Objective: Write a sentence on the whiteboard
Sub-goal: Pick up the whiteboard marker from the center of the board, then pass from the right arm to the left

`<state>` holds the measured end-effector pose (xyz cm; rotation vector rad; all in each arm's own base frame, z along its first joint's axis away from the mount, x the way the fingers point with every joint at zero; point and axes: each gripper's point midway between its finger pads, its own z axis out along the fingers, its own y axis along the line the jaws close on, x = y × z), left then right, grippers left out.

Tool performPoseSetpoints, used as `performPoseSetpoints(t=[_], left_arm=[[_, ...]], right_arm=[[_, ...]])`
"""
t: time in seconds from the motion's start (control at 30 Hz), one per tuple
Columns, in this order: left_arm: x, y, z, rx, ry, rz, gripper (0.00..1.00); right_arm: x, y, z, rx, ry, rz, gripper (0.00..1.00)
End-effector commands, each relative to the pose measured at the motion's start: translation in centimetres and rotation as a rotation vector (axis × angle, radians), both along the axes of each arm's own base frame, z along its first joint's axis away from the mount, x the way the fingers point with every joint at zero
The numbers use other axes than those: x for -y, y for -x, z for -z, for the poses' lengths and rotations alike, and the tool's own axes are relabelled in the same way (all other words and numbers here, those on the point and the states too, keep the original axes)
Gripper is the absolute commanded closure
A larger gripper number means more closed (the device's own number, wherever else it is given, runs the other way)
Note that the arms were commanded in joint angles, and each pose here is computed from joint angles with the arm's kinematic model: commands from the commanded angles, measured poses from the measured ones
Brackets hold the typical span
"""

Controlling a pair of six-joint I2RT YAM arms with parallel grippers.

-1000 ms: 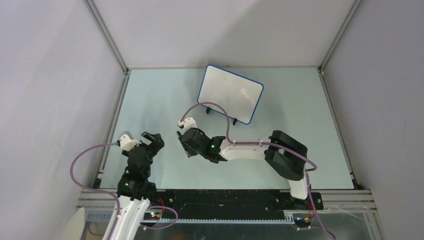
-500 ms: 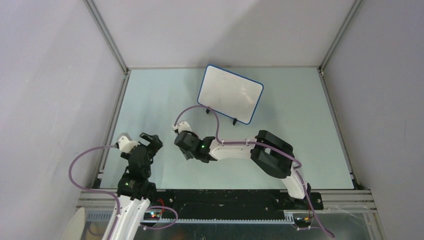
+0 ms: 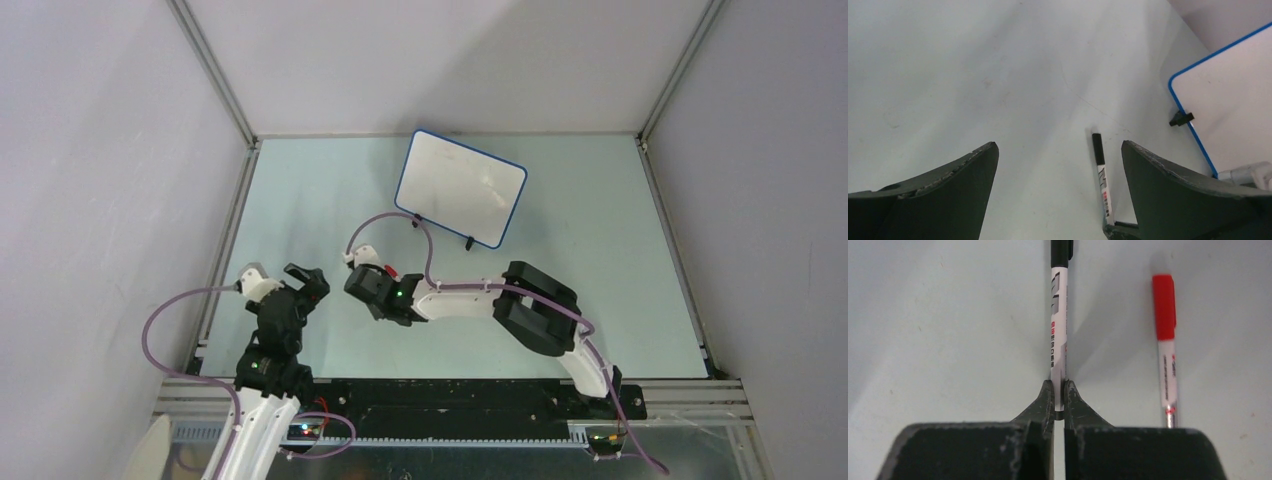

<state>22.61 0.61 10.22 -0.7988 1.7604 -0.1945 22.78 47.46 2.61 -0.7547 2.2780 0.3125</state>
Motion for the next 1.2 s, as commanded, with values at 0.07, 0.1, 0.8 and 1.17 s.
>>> performPoseSetpoints(t=[0.07,0.1,0.8,1.17], left_arm=[[3.1,-1.2,-2.4,0.083,0.036,0.171,0.01],[4.1,-1.3,-2.4,0.082,0.058,0.219,0.01],[13.0,-2.0,-6.4,0.059,0.538,0.524,0.45],[11.8,-2.1,-5.5,0.049,0.507,0.454,0.4]], right_arm=[[1.1,1.1,-5.7,-0.021,-0.142,-0.032,1.0],[1.3,1.2,-6.7,-0.025,-0.165,-0.036,1.0],[3.0,5.1,-12.7,-0.164,-0.391,-0.168,1.0],[3.7,4.9,-13.2,-0.145,-0.396,-0.153,1.0]])
